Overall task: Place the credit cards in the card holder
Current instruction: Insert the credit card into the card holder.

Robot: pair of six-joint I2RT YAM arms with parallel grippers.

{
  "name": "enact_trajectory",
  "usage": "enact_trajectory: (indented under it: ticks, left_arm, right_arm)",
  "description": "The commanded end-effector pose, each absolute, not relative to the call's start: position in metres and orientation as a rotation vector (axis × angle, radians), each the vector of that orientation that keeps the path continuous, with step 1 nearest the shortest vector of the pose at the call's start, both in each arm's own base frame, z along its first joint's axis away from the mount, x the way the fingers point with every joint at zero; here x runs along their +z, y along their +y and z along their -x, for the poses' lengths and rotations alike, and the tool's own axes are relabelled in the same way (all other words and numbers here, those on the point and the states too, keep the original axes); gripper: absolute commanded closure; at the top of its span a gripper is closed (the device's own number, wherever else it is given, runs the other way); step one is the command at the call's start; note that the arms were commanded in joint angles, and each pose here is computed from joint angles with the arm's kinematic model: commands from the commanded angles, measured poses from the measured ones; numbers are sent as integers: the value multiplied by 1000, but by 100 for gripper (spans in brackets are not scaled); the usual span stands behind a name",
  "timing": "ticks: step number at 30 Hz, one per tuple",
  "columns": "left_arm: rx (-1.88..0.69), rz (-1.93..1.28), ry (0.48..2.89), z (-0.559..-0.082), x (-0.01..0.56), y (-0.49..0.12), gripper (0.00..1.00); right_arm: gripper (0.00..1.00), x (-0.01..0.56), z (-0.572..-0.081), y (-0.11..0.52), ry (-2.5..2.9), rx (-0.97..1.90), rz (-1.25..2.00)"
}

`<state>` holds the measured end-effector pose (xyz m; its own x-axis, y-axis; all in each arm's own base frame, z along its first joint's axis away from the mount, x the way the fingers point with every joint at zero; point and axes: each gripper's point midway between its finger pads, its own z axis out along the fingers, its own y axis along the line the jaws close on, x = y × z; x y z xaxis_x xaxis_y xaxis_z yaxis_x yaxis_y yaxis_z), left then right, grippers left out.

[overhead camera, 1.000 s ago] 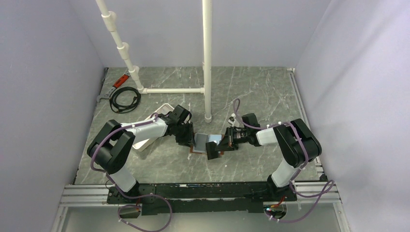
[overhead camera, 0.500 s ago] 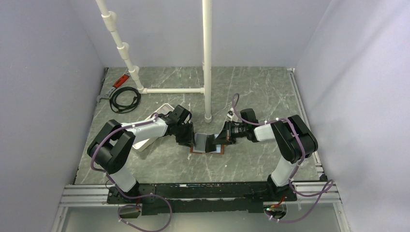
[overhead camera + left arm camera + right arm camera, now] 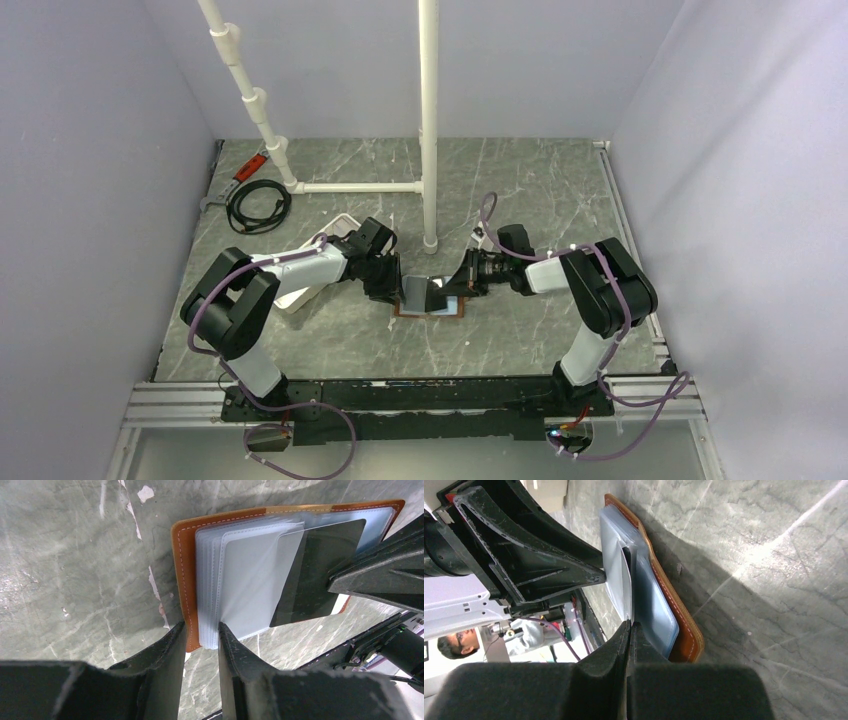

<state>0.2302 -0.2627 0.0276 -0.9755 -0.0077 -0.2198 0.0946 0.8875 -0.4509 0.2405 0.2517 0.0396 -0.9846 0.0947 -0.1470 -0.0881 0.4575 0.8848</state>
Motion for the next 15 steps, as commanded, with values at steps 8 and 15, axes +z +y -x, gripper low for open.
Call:
enact_trajectory:
  ticks: [8,15]
  left_arm:
    - [-713,-68,2874,-216,20,-262,67]
    - [-733,-57,2823,-222,41,-264,47]
  right_arm:
    - [100,41,-256,261,2399,1506,-70]
    - [87,28,-249,252,2517,1303,-8]
